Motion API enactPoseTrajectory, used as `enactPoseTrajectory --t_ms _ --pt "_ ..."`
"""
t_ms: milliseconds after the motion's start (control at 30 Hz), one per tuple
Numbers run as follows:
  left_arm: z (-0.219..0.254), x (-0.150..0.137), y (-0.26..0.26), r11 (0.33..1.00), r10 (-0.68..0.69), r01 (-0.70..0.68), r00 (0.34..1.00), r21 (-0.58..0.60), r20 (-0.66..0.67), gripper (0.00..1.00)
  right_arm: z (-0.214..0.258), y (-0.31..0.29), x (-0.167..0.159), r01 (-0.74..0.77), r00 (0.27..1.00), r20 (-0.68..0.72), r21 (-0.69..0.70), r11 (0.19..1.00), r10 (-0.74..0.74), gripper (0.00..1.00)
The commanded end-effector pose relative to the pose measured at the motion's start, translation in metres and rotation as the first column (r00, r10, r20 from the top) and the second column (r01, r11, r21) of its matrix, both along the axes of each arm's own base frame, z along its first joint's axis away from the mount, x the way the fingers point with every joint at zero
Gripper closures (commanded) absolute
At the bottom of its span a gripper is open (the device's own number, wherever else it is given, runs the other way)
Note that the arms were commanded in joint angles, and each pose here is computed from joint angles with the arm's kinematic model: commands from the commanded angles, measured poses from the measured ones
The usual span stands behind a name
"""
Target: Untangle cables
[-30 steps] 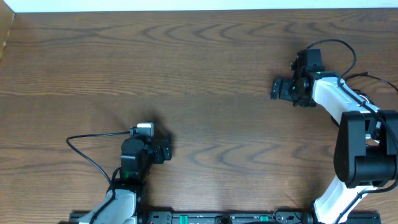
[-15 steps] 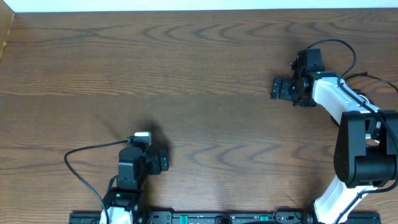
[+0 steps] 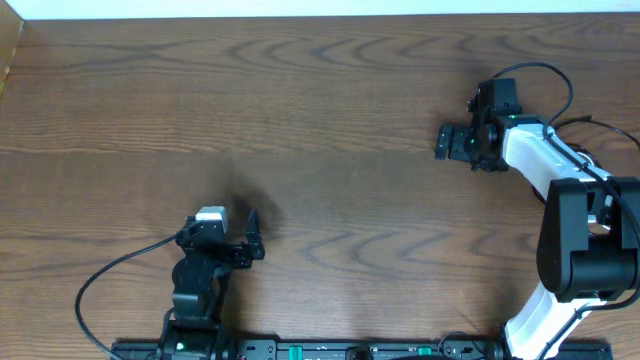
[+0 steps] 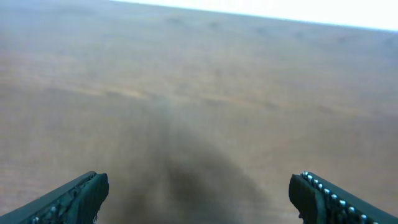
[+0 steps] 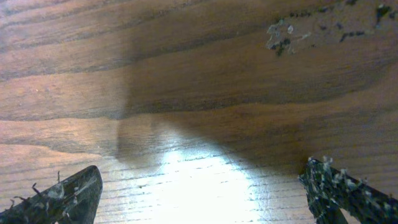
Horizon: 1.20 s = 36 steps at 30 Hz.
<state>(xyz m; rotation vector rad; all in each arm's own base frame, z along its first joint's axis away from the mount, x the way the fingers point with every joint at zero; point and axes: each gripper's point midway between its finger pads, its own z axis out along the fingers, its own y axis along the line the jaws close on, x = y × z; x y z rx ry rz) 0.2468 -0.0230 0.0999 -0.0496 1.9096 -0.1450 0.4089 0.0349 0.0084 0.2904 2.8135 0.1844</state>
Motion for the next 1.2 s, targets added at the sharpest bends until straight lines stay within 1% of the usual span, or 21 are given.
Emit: enactPoseTrajectory --t_ms 0,267,1167 --pt "-0.003 -0.003 0.007 0.999 0.028 -0.028 1.000 0.028 0.010 0.02 -0.002 0.006 -0.003 -0.006 1.000 -0.008 0.005 1.000 0.006 0.01" --pt "0.037 -0.004 0.007 0.999 0.023 -0.028 0.983 0.025 0.185 0.02 -0.002 0.006 -0.003 -0.006 1.000 -0.008 0.005 1.000 0.006 0.01" --pt "0.035 -0.004 0.006 0.999 0.020 -0.025 0.984 0.024 0.178 0.02 -0.002 0.006 -0.003 -0.006 1.000 -0.008 0.005 1.000 0.006 0.01"
